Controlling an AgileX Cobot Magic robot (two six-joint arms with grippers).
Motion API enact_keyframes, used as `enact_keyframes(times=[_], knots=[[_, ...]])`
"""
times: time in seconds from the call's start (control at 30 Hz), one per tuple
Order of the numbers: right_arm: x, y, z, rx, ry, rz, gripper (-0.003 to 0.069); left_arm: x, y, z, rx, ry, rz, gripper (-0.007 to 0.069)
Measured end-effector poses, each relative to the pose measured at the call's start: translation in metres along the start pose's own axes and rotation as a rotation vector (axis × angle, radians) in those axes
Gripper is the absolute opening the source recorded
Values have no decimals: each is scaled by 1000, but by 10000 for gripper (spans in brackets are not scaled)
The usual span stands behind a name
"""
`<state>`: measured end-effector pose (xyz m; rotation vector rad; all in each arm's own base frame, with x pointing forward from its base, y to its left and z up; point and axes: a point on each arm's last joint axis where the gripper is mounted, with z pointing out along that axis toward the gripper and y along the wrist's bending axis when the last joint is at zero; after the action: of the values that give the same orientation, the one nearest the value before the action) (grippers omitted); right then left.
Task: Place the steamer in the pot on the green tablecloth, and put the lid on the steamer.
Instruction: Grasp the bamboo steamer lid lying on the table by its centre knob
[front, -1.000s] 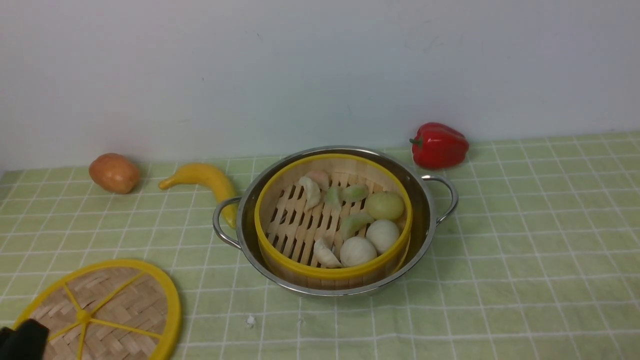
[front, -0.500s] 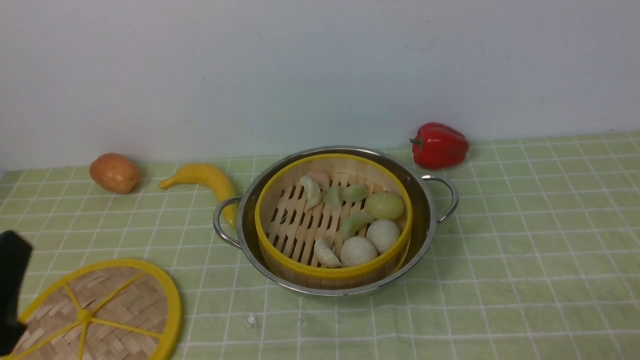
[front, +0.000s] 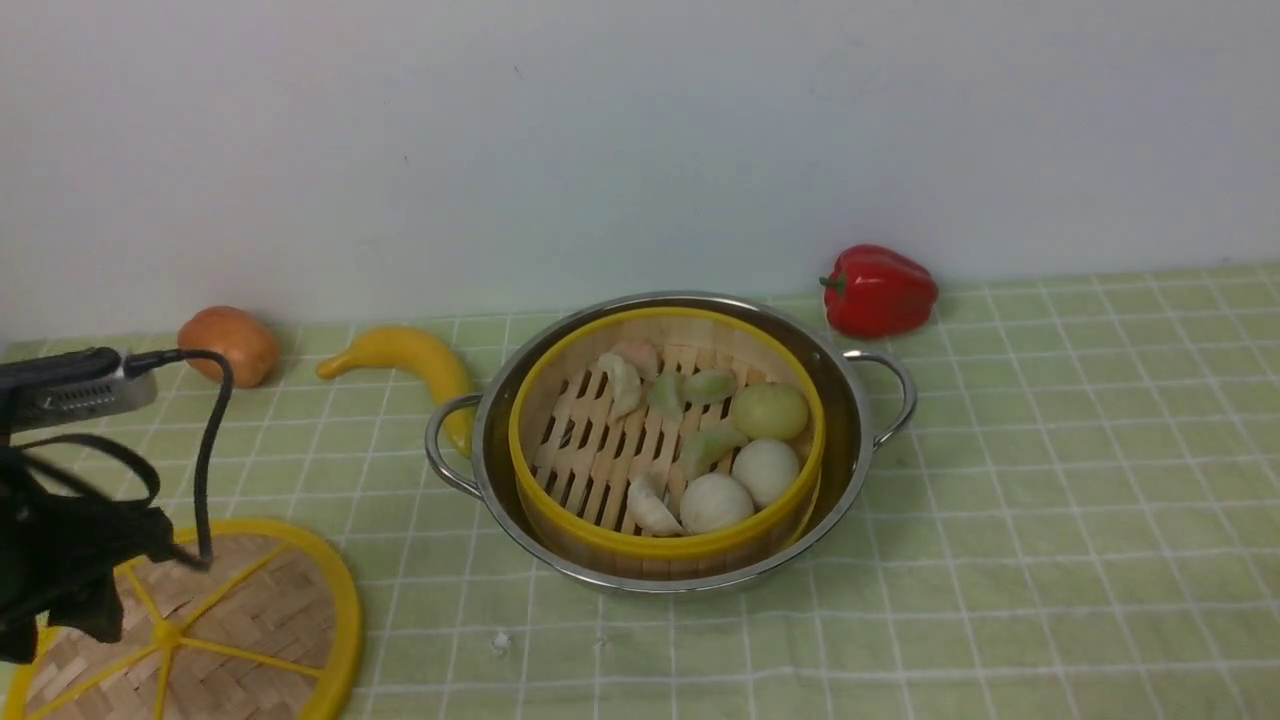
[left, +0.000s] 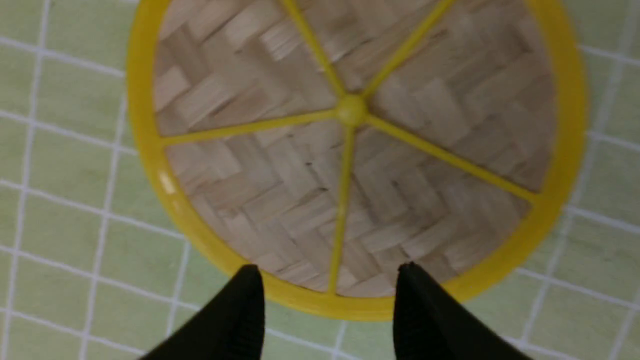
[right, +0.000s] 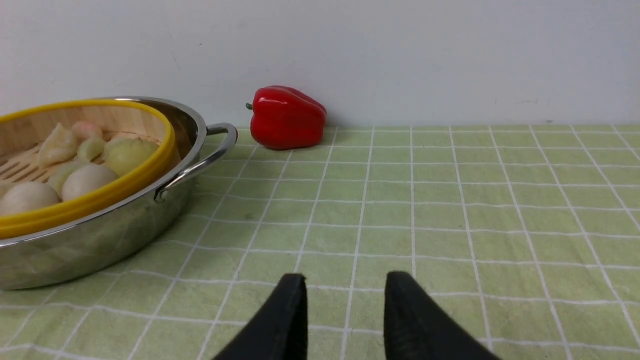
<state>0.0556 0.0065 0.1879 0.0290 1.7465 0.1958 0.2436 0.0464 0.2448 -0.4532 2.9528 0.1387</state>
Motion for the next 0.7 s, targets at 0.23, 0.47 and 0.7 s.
enact_keyframes(times=[0.23, 0.47, 0.7], knots=[[0, 0, 0, 0, 0, 3, 241, -46, -8, 34, -34, 74, -3, 337], [0, 0, 0, 0, 0, 3, 241, -60, -14, 76, -42, 178, 1, 337], [0, 0, 0, 0, 0, 3, 241, -59, -21, 95, -3, 267, -2, 316]])
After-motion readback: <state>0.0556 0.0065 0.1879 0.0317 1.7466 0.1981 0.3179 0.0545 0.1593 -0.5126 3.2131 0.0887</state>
